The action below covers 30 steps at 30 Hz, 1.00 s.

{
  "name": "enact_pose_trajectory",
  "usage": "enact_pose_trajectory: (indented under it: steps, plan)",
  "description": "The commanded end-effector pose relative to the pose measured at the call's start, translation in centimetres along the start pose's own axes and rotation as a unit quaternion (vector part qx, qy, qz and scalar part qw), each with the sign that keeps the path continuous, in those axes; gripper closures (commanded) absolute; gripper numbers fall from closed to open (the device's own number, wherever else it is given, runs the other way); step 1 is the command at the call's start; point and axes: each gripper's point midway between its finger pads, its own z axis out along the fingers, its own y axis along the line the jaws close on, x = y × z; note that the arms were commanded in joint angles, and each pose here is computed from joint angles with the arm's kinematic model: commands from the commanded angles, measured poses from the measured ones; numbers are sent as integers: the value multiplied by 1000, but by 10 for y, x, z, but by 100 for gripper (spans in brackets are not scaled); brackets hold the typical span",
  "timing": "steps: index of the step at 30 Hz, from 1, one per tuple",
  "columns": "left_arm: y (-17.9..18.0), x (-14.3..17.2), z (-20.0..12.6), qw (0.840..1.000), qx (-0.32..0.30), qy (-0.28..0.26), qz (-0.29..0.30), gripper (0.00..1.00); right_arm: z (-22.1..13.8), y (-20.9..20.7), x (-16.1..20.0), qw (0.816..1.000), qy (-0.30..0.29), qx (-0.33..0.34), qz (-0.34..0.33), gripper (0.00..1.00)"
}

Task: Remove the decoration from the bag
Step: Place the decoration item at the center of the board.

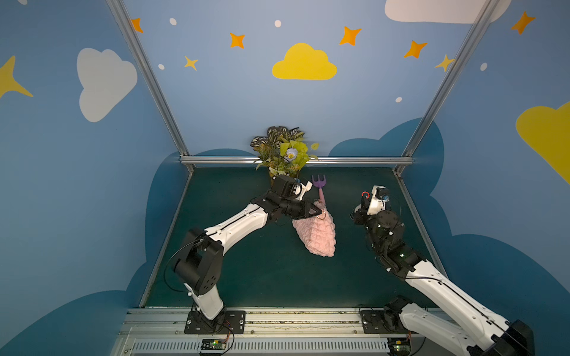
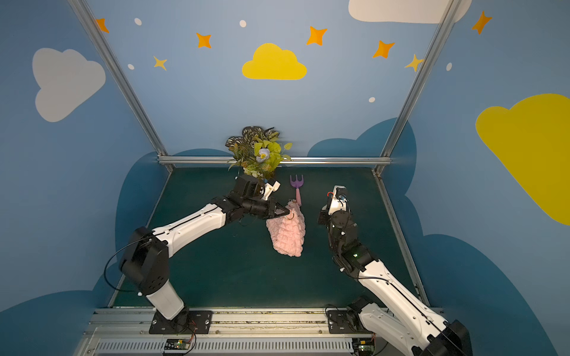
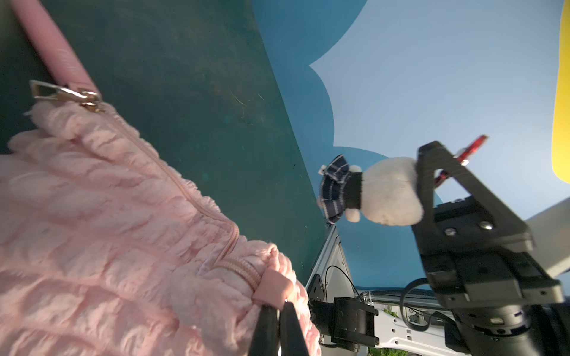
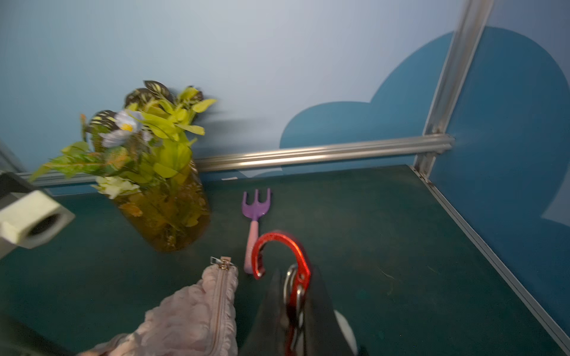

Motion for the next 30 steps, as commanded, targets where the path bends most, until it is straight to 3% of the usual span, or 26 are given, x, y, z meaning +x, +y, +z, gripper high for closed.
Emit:
enact_pose_trajectory:
  steps: [1, 8, 15, 16, 18, 21, 22, 23, 24, 30]
  plan:
    - [5, 10, 26, 1000, -15, 20, 11, 85, 4, -41, 32, 995, 35, 80, 39, 100]
    - [14, 47, 64, 997, -41, 57, 30, 48, 23, -96, 102, 970, 126, 168, 118, 100]
    - [5, 41, 39, 996, -60, 17, 66, 8, 39, -118, 136, 950, 188, 206, 143, 100]
    - [2, 39, 34, 995, -63, 10, 72, 4, 42, -120, 141, 947, 200, 209, 142, 96]
    - [-7, 33, 21, 994, -65, -7, 86, 0, 48, -120, 145, 944, 214, 209, 140, 77]
    - [-22, 24, -1, 991, -71, -36, 111, 0, 55, -121, 144, 942, 224, 210, 134, 46]
    - [-26, 21, -10, 989, -75, -46, 120, 0, 57, -121, 141, 942, 223, 211, 134, 27]
    - [-30, 17, -19, 987, -80, -59, 127, 0, 59, -121, 137, 943, 221, 209, 134, 14]
    - [-35, 14, -29, 985, -83, -72, 135, 0, 59, -121, 137, 943, 222, 209, 133, 7]
    - [-51, -19, -98, 962, -123, -168, 179, 0, 67, -113, 85, 954, 180, 186, 151, 2]
